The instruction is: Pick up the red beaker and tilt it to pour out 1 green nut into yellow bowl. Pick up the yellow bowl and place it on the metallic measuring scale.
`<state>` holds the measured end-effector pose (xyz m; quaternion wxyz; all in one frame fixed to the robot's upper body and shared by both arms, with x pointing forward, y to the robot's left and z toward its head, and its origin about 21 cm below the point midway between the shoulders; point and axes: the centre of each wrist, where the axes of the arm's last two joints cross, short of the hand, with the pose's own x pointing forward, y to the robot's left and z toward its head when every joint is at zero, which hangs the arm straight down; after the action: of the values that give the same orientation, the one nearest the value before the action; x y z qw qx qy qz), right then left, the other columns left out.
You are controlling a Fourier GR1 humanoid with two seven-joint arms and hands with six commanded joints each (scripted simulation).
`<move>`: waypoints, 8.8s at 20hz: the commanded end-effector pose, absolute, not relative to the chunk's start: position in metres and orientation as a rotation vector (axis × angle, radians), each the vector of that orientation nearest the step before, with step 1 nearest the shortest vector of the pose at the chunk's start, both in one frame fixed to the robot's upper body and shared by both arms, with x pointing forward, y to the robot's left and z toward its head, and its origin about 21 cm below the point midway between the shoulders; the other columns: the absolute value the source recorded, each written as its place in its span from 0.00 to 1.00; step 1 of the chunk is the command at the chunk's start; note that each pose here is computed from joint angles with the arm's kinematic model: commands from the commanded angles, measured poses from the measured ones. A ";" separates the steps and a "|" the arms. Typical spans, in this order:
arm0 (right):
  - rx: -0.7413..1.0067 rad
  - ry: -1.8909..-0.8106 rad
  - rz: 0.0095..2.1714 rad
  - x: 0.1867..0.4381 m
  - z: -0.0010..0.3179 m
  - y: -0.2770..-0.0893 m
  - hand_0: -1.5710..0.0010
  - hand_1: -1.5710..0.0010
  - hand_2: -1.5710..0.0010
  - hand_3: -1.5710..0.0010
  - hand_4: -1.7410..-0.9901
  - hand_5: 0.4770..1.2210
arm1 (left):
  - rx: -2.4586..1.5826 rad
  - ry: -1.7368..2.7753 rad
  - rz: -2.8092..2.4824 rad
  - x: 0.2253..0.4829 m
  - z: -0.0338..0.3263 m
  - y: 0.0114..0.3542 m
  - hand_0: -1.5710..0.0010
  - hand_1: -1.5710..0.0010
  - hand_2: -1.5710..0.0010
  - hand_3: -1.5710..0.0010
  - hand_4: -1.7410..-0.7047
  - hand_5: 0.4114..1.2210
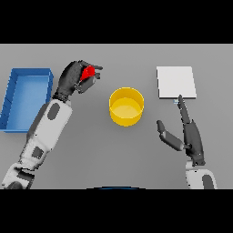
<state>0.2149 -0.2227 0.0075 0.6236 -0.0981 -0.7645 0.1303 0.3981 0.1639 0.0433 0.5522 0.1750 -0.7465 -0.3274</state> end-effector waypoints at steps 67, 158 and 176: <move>-0.170 -1.770 0.283 0.225 0.004 -0.210 1.00 1.00 1.00 1.00 0.98 0.25 | 1.280 -1.204 -1.393 0.490 0.293 0.187 0.00 0.00 0.00 0.08 0.00 1.00; -0.331 -1.086 2.122 0.359 0.047 -0.123 0.98 0.98 0.95 0.91 0.58 0.44 | 0.849 -1.112 -0.429 0.340 0.075 0.330 1.00 1.00 1.00 1.00 0.96 0.36; -0.272 -1.124 2.126 0.353 0.060 -0.131 0.02 0.02 0.15 0.12 0.02 0.99 | 0.863 -1.114 -0.451 0.344 0.076 0.327 1.00 1.00 1.00 1.00 0.98 0.34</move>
<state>0.3526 -0.1307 0.0603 0.3531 -0.1053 -0.4347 0.8218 0.3442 0.3266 0.0764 0.7387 0.3935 -0.5073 -0.2052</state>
